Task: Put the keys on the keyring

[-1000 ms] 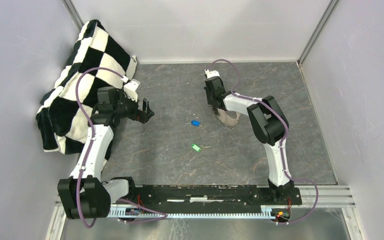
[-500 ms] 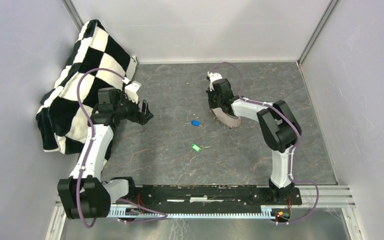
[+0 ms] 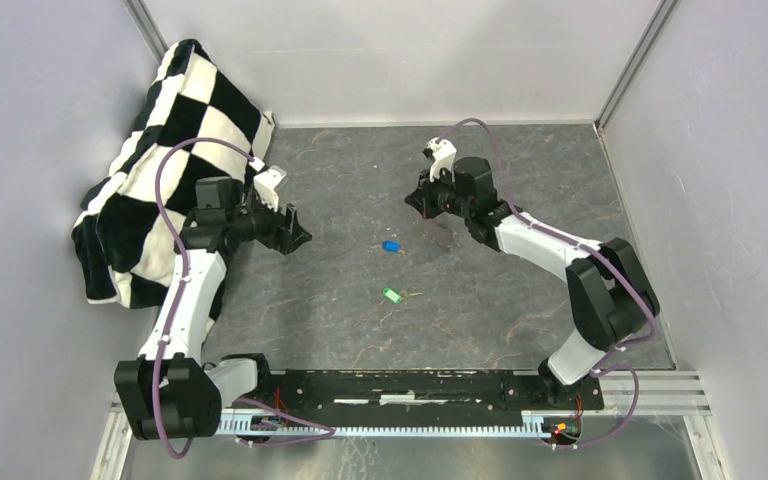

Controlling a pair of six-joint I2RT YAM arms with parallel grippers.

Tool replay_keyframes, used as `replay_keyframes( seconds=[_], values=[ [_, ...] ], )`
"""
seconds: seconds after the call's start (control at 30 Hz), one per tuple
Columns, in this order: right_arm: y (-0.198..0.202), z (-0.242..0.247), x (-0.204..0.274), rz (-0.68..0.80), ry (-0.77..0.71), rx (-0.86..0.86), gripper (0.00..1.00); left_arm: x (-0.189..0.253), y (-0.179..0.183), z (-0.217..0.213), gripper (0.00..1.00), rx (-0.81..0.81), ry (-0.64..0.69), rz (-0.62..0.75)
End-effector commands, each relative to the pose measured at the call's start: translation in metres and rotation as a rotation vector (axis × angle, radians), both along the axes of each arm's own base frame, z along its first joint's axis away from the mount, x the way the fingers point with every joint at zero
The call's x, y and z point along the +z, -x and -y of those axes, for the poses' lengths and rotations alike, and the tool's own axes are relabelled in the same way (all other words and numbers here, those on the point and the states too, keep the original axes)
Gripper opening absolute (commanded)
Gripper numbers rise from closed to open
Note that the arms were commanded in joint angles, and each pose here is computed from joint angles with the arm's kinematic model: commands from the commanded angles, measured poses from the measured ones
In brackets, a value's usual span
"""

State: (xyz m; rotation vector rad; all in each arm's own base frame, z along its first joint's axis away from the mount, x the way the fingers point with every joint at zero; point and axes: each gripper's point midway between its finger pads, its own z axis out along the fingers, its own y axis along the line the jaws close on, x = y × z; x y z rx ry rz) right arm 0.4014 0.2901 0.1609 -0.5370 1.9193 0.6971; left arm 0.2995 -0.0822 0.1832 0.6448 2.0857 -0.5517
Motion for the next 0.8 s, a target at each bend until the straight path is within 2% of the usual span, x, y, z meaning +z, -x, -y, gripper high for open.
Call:
replay_keyframes(
  seconds=[0.0, 0.13, 0.23, 0.37, 0.5, 0.77],
  values=[
    [0.037, -0.021, 0.046, 0.073, -0.137, 0.2, 0.0, 0.036, 0.007, 0.021, 0.76, -0.145, 0.039, 0.122],
    [0.068, -0.027, 0.065, 0.095, -0.181, 0.307, 0.0, 0.049, 0.017, 0.049, 0.75, -0.26, 0.042, 0.168],
    [0.081, -0.021, 0.077, 0.13, -0.19, 0.318, 0.0, 0.058, 0.025, 0.071, 0.74, -0.348, 0.026, 0.211],
    [0.095, -0.016, 0.093, 0.165, -0.198, 0.343, 0.0, 0.062, 0.034, 0.092, 0.69, -0.426, 0.027, 0.203],
    [0.112, -0.016, 0.11, 0.19, -0.224, 0.399, 0.0, 0.07, 0.047, 0.114, 0.69, -0.506, 0.003, 0.231],
    [0.17, -0.026, 0.158, 0.242, -0.348, 0.61, 0.0, 0.108, 0.069, 0.152, 0.73, -0.601, 0.077, 0.276]
  ],
)
